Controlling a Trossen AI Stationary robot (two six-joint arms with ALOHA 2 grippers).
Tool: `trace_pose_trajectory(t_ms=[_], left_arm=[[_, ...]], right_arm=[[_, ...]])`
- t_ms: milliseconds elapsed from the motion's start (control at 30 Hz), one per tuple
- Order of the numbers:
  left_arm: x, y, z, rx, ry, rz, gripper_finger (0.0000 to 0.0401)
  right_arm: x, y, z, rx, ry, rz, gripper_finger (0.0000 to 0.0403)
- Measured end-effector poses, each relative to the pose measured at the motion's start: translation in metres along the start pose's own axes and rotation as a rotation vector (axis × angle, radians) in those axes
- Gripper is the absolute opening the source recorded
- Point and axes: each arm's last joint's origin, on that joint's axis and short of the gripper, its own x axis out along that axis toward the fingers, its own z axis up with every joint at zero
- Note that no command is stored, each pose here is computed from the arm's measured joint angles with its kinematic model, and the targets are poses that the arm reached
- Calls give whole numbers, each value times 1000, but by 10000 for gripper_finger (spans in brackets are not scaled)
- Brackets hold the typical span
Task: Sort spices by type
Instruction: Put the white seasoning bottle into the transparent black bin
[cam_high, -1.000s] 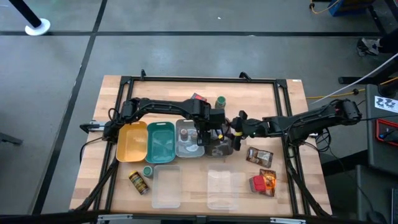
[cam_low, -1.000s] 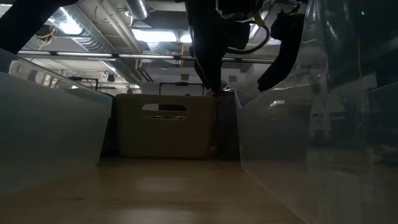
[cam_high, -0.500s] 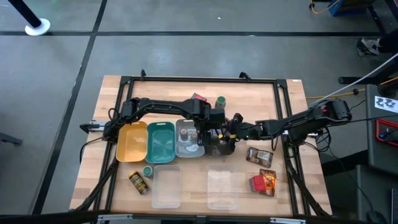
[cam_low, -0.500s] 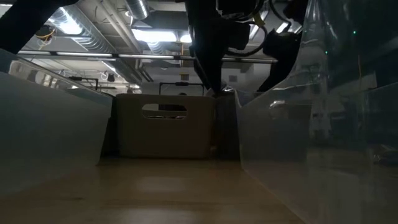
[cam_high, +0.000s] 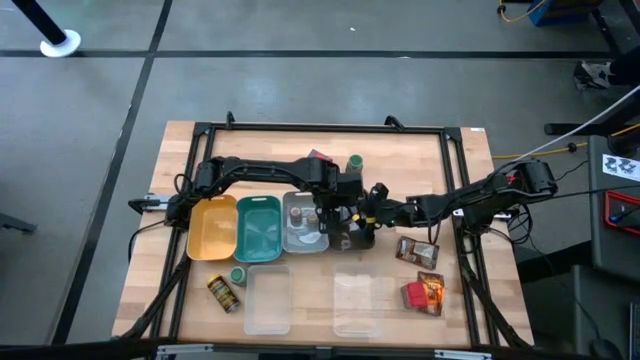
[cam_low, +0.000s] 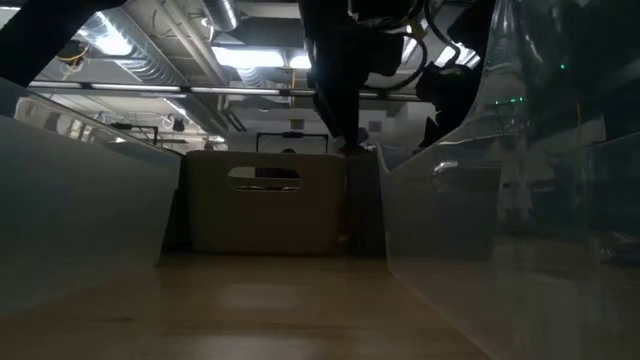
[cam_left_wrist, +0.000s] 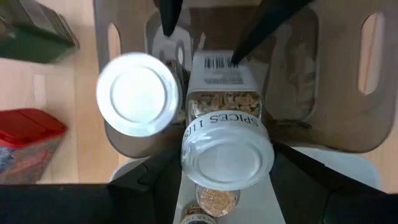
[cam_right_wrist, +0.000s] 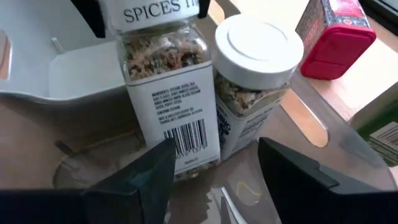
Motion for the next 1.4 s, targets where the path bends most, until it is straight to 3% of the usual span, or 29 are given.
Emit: trace_pose_trajectory(t_ms=[333,900,1400], left_arm=[[-7,0,5,-2,-40,0,200],[13,-1,2,-41,-50,-3,203],[17,-1,4,-8,-53,-3,243]], right_arm=[[0,1,4,13,-35,9,230],[0,1,3,12,-30,18,230],[0,1,2,8,-18,25,230]])
